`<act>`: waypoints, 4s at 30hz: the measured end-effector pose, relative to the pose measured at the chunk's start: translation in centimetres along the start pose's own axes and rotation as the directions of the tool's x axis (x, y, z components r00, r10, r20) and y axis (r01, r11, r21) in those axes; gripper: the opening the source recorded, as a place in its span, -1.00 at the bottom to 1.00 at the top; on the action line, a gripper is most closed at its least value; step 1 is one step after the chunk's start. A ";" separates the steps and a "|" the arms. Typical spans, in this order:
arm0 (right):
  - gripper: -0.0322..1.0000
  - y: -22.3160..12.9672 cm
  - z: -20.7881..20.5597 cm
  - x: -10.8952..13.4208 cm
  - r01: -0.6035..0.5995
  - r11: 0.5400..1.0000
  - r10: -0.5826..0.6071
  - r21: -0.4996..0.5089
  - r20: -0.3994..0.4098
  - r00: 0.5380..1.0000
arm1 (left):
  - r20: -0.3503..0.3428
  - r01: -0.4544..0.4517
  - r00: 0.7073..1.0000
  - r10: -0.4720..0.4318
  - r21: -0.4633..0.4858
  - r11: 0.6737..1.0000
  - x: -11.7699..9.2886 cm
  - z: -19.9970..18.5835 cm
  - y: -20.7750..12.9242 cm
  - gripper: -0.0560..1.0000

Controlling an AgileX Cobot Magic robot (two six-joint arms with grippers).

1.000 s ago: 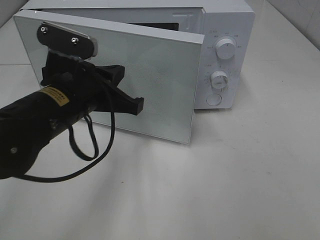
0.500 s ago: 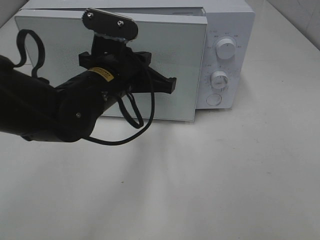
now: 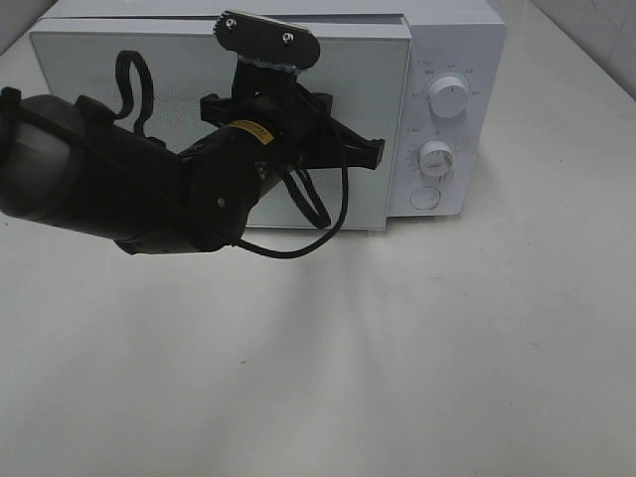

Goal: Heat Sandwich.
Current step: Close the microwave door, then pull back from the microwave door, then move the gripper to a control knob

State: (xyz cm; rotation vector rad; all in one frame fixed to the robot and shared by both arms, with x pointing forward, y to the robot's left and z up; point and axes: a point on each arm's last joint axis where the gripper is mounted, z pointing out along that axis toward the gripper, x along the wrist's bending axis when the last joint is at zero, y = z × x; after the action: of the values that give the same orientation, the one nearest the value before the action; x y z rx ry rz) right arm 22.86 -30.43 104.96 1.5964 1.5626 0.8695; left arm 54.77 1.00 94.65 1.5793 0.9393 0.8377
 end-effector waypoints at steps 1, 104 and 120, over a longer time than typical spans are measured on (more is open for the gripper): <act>0.53 0.0 0.0 0.0 0.000 1.000 0.000 0.000 0.000 1.000 | 0.001 -0.004 1.000 0.004 0.004 1.000 0.0 0.1 0.0 -0.89; 0.53 0.0 0.0 0.0 0.000 1.000 0.000 0.000 0.000 1.000 | 0.202 0.060 0.928 -0.314 0.750 0.659 7.5 -12.6 2.4 0.94; 0.53 0.0 0.0 0.0 0.000 1.000 0.000 0.000 0.000 1.000 | -0.214 0.312 0.947 -0.237 0.779 0.544 18.1 -19.7 5.1 0.94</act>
State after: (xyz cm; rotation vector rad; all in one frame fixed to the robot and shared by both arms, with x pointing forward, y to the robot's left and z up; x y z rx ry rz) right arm 22.86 -30.43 104.96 1.5964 1.5626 0.8695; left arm 46.13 24.95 104.15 2.0744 1.7541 0.2083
